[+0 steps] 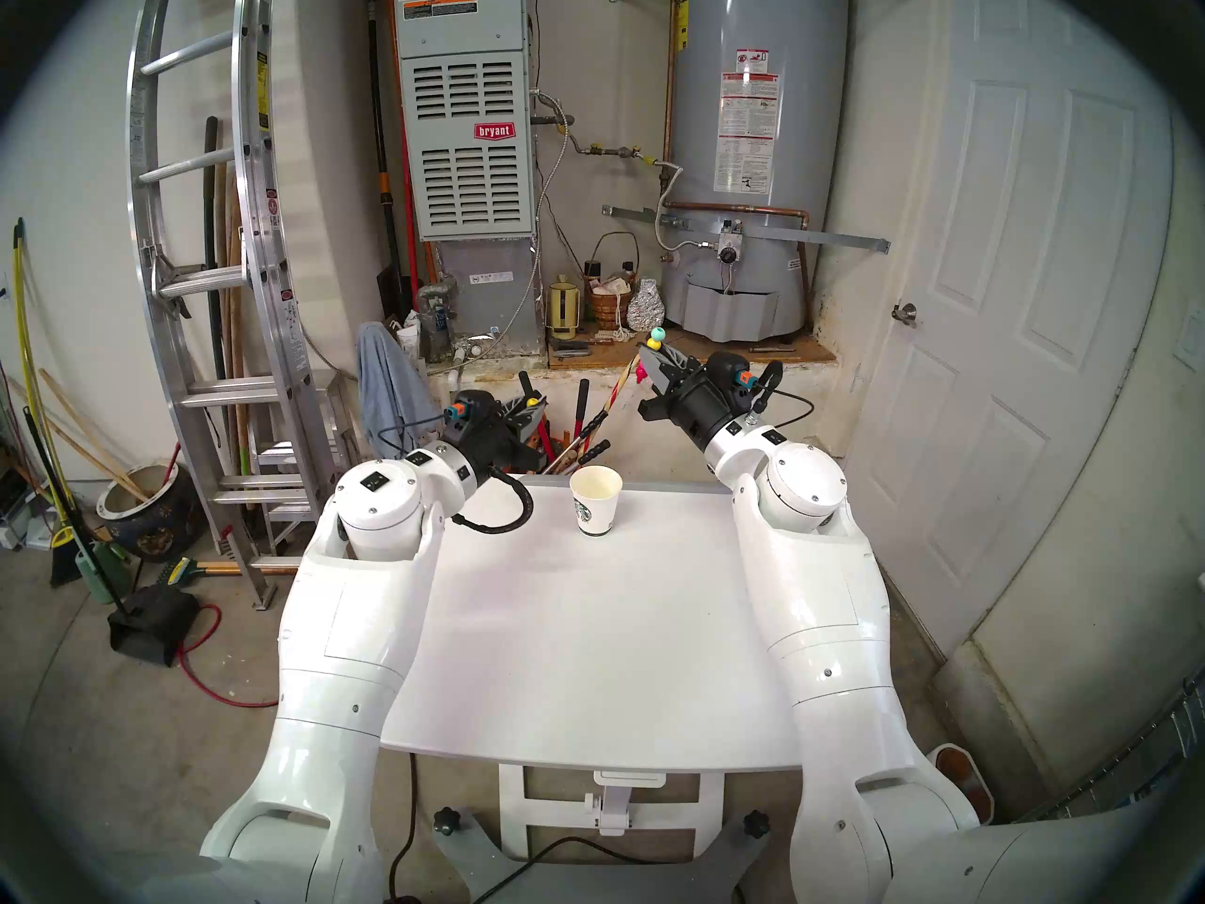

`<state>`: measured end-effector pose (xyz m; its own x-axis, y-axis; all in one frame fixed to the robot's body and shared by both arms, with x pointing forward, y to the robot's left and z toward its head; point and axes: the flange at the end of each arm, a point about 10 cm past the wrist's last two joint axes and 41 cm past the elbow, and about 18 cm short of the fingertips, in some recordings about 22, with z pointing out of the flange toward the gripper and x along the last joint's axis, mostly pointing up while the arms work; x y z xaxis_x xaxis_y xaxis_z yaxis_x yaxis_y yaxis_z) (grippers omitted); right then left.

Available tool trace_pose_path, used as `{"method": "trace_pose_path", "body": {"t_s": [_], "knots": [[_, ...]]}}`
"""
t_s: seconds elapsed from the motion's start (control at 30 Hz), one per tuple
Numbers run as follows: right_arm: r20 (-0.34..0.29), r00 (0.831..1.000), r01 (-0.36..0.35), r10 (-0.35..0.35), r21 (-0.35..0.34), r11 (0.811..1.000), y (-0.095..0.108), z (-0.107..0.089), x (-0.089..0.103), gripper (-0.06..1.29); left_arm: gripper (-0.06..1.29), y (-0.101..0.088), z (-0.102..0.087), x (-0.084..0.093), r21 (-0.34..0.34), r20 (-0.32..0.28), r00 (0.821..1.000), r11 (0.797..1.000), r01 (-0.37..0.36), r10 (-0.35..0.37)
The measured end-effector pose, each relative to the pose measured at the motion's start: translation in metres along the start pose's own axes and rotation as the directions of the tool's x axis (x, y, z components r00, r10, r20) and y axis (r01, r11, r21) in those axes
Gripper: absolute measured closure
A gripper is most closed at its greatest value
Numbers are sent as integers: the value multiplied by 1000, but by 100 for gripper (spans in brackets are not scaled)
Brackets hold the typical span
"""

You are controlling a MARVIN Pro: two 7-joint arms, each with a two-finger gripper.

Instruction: Switch the marker to another color

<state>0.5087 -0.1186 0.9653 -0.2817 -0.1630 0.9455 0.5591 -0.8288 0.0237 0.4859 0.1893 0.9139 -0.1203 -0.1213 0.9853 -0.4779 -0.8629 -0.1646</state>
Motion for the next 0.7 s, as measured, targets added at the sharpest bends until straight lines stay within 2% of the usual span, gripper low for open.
{"method": "trace_pose_path", "body": {"t_s": [0.4,0.7], "knots": [[-37,999,-15,16,25,1000,-6,-2,5,117,111,14,-2,-9,29,-103,990,995,-97,100],[-41,999,-21,21,23,1000,-5,-5,4,117,111,20,-5,-28,71,-150,977,987,-142,151]]}}
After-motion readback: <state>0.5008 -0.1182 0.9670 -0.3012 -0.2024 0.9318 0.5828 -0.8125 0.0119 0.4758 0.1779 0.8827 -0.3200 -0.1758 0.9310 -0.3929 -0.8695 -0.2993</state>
